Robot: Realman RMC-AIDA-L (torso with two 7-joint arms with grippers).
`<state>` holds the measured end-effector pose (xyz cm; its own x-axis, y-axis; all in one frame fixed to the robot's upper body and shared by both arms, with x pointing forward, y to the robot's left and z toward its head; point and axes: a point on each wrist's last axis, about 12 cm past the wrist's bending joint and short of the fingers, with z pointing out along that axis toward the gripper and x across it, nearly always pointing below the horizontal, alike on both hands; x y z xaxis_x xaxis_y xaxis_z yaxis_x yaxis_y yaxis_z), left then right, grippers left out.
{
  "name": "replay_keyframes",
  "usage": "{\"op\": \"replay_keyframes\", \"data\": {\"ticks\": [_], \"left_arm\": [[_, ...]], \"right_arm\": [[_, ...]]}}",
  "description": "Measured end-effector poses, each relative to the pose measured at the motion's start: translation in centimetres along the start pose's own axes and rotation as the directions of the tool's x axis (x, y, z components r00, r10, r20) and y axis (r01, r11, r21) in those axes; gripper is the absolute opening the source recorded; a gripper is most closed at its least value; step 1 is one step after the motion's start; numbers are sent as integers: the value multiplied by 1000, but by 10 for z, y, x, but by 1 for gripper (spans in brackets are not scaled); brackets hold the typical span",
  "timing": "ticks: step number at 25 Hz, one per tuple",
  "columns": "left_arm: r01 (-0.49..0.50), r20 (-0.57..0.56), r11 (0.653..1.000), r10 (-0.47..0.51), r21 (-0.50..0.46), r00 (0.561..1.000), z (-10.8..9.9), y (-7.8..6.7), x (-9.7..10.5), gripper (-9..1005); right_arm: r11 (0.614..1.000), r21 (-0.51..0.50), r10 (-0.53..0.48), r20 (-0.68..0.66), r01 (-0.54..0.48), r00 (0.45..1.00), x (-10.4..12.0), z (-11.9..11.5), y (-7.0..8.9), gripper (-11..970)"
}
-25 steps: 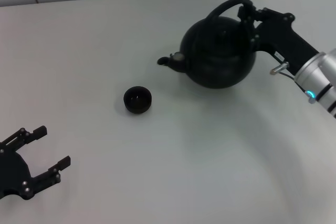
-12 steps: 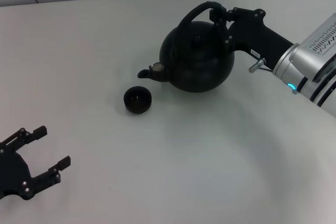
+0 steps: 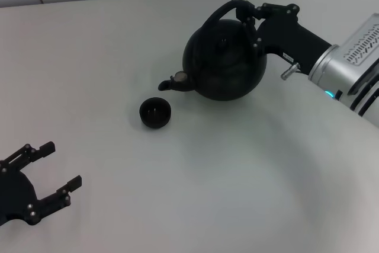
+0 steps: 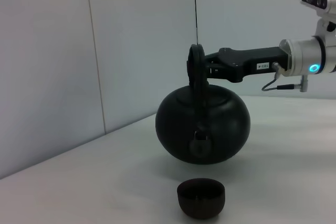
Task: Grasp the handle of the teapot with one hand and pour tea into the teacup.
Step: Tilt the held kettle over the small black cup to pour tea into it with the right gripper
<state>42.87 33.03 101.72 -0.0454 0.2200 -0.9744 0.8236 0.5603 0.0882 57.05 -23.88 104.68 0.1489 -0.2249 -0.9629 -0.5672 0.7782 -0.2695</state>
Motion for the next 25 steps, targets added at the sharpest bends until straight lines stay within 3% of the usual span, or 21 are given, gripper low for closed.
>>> {"op": "replay_keyframes", "data": {"ticks": [10, 25], "left_arm": [[3, 4, 1000, -3, -14, 1000, 1, 0, 0, 798], [4, 2, 1000, -4, -10, 1000, 3, 1, 0, 798]], "right_arm": [[991, -31, -127, 37, 128, 991, -6, 2, -2, 80], [970, -40, -238, 61, 241, 969, -13, 9, -5, 81]]}}
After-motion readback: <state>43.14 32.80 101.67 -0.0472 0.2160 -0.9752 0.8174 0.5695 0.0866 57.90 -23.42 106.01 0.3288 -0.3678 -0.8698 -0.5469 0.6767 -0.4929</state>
